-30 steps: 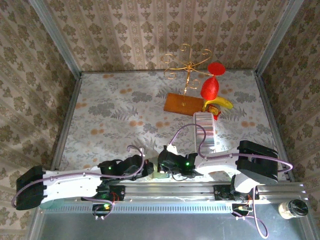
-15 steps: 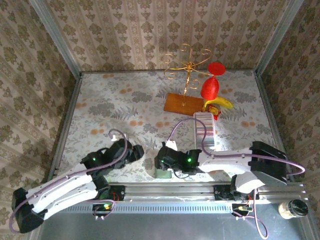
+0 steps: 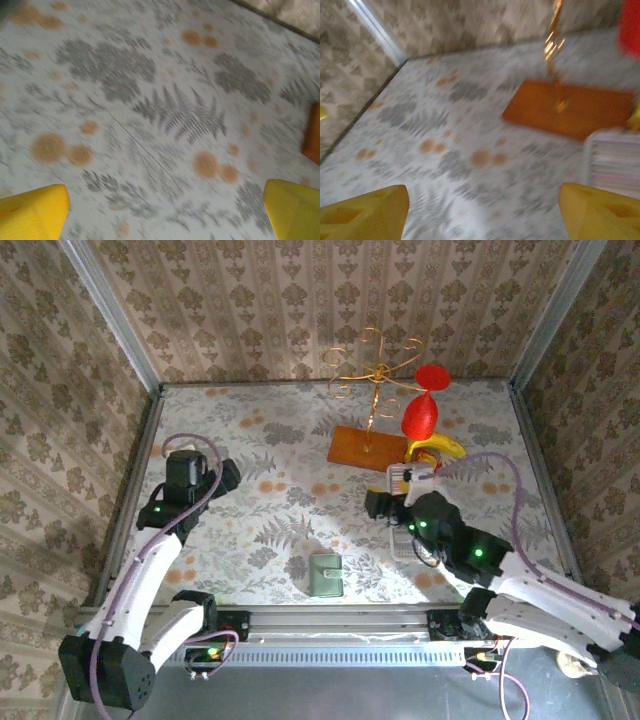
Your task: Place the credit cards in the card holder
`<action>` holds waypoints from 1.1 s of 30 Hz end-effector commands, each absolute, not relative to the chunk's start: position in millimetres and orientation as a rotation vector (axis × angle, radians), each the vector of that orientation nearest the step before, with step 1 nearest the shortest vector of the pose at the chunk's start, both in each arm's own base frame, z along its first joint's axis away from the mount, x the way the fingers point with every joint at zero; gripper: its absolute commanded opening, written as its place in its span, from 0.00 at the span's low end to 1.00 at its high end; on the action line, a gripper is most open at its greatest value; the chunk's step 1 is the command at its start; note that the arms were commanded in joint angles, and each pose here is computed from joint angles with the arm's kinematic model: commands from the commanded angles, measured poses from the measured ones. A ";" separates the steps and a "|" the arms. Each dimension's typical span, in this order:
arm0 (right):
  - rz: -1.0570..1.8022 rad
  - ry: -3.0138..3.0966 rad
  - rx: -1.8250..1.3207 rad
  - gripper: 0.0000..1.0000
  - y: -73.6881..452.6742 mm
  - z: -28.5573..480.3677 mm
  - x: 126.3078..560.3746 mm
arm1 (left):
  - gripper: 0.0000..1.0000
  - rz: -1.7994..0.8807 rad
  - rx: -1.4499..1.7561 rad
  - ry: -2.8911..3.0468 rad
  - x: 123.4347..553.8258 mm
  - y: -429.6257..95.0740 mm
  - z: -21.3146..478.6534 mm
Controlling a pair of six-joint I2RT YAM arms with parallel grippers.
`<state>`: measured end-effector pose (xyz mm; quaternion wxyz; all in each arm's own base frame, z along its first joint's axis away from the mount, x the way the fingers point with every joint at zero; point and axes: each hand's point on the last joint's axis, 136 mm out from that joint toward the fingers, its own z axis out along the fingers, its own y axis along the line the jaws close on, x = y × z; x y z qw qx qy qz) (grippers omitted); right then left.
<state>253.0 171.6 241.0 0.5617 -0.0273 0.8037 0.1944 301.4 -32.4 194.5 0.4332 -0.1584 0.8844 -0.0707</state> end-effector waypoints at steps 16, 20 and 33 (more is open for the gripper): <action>-0.232 1.822 0.099 1.00 -18.2 137.0 318.9 | 1.00 0.335 -0.199 1.936 332.2 44.8 124.4; -0.183 1.811 0.084 1.00 -15.3 137.2 335.1 | 1.00 0.363 -0.237 1.988 352.3 52.7 116.4; -0.002 1.842 -0.043 1.00 14.0 103.6 390.9 | 1.00 0.079 0.002 1.904 394.1 11.1 95.6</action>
